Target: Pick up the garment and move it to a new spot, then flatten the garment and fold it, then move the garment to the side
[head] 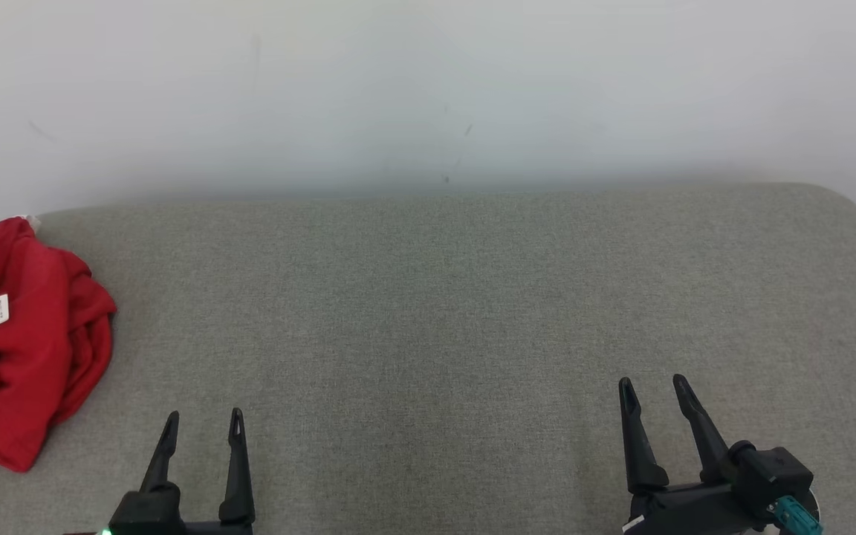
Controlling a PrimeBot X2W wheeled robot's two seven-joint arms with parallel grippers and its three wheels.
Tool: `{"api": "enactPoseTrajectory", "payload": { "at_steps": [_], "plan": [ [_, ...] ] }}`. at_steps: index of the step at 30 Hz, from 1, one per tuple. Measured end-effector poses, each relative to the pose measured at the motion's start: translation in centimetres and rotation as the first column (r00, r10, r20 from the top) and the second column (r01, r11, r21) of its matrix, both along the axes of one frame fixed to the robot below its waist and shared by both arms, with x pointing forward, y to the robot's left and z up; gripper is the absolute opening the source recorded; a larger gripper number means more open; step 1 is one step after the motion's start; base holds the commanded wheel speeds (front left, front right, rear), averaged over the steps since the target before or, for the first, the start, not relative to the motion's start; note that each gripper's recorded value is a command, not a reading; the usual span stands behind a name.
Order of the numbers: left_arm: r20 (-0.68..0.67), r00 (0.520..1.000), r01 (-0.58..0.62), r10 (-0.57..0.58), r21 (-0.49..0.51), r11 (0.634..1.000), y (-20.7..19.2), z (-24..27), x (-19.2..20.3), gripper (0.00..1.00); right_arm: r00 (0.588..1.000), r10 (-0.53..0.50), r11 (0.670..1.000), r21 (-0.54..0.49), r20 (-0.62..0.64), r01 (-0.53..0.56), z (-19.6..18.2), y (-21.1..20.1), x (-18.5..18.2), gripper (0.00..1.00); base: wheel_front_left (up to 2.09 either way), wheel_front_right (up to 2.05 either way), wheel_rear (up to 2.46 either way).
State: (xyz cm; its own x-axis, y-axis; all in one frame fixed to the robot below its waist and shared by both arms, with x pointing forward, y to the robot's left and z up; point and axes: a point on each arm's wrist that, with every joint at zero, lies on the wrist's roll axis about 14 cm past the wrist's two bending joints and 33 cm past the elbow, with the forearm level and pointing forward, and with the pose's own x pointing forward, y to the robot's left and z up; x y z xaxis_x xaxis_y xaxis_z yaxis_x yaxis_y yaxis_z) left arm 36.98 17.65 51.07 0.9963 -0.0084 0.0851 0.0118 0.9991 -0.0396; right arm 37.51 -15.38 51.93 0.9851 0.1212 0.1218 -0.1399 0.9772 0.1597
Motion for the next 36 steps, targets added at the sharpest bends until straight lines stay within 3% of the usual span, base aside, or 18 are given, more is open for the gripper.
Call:
{"api": "enactPoseTrajectory", "payload": {
  "at_steps": [36],
  "plan": [
    [-0.010, 1.000, -0.018, 0.019, 0.008, 1.000, 0.5, -0.5, -0.4, 1.00, 0.999, -0.030, 1.000, 0.001, -0.032, 0.030, -1.2, -1.0, -0.2, 1.00, 0.00, 0.00, 0.00]
  ]
}}
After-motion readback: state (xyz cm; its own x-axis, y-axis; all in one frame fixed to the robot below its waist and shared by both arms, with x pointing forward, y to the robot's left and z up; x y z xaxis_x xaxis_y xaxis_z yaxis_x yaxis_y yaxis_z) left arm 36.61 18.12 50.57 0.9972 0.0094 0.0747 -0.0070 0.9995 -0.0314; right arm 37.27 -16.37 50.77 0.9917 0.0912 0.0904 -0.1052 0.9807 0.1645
